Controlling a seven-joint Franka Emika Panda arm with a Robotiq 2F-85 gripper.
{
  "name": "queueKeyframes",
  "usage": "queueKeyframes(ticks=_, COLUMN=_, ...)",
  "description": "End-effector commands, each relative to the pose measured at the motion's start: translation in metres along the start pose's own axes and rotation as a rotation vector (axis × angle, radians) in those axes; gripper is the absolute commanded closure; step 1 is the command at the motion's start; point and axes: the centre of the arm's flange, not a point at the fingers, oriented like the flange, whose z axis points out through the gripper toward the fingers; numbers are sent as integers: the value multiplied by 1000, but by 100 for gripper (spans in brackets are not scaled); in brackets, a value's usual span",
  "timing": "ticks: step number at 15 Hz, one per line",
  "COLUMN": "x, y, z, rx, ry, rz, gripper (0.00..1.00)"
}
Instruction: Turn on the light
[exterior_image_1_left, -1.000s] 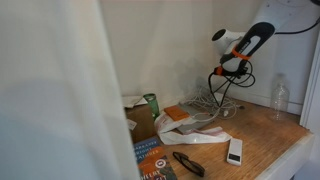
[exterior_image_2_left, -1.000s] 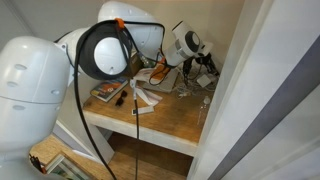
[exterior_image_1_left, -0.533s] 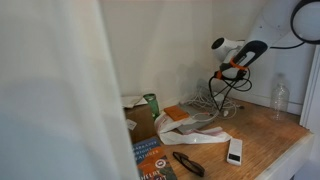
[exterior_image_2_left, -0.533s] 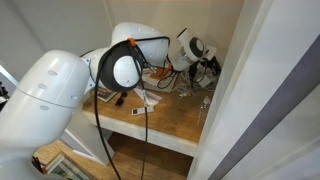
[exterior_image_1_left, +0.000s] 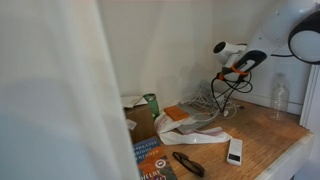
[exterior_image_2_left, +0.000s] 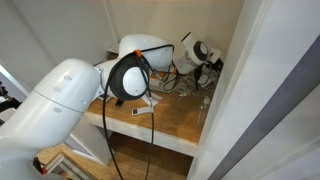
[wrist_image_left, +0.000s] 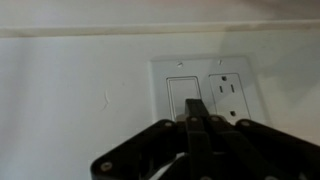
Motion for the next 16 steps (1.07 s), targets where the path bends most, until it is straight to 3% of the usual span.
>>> queueKeyframes(ticks=1, x=10, y=-20, z=13, rx=3, ry=32, rz=48, gripper=100)
queueKeyframes(ticks=4, x=7, y=-21, z=13, rx=-4, ry=33, rz=47, gripper=100)
queueKeyframes(ticks=11, x=-5, y=-13, z=-32, rx=-42, ry=-229, rz=-111, gripper=99)
queueKeyframes(ticks=12, x=-6, y=-11, z=-43, rx=-33, ry=-264, rz=-151, gripper=74)
queueKeyframes(ticks=13, x=-7, y=-10, z=-55, rx=-15, ry=-296, rz=-191, gripper=73)
queueKeyframes(ticks=16, x=-7, y=-8, z=-89, rx=46, ry=-378, rz=-311, gripper=55)
